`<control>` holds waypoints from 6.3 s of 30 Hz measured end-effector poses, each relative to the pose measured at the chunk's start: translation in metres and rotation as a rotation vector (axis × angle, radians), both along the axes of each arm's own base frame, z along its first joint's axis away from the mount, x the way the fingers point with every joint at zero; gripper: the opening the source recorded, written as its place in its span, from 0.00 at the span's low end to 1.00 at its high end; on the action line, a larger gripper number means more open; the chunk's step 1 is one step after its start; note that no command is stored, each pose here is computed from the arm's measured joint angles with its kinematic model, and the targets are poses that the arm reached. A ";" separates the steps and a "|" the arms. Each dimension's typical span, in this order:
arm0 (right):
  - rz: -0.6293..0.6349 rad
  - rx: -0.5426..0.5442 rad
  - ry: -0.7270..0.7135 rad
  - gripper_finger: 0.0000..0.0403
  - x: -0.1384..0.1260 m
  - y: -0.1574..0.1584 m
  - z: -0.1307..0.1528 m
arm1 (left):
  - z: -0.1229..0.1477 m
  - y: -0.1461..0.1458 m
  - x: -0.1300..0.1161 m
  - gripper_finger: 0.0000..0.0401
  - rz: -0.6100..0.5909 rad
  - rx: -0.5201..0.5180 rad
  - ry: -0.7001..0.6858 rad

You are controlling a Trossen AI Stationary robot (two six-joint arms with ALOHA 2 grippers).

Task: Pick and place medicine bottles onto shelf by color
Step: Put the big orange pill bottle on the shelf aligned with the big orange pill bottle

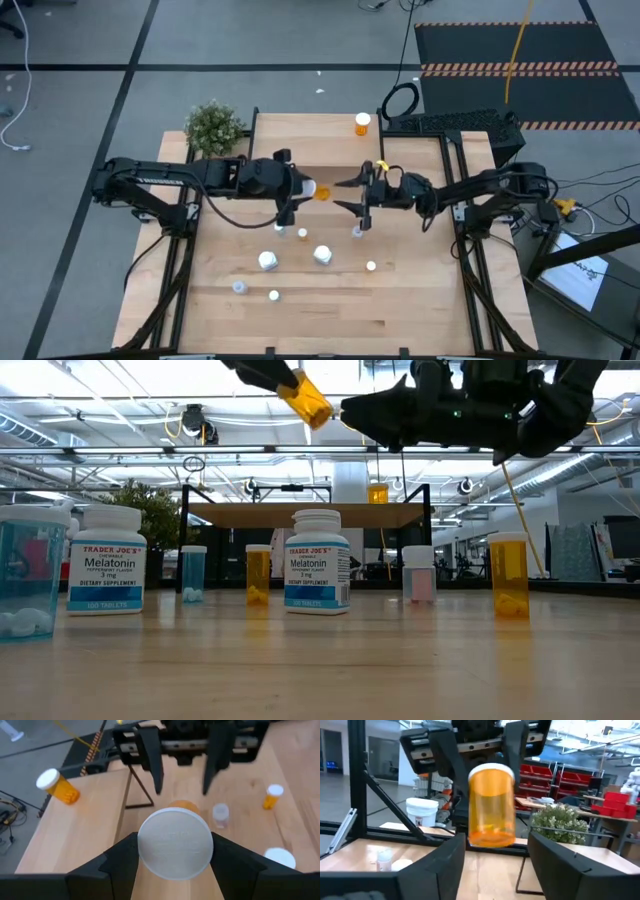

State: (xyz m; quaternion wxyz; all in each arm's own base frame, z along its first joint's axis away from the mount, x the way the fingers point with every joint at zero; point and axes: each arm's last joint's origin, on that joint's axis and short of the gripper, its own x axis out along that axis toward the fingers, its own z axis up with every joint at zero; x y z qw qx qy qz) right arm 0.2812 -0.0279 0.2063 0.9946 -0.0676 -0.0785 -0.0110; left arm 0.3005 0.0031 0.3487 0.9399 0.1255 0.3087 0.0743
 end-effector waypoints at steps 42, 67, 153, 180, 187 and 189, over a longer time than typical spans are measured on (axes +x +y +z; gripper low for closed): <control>-0.135 -0.297 -0.283 0.71 -0.006 0.034 0.025 | 0.019 -0.009 0.021 0.56 -0.037 -0.090 -0.303; -0.133 -0.303 -0.290 0.50 -0.007 0.035 0.026 | 0.021 -0.018 0.023 0.56 -0.063 -0.107 -0.329; -0.103 -0.263 -0.724 0.47 -0.126 0.015 0.083 | -0.014 0.021 0.147 0.88 -0.233 -0.042 -1.073; -0.053 -0.285 -0.716 0.47 -0.121 0.012 0.084 | 0.010 0.030 0.177 0.88 -0.331 -0.173 -1.053; -0.056 -0.290 -0.679 0.47 -0.112 0.011 0.080 | 0.014 0.027 0.175 0.88 -0.384 -0.148 -1.084; -0.059 -0.295 -0.679 0.47 -0.112 0.011 0.080 | 0.015 0.027 0.175 0.88 -0.386 -0.149 -1.084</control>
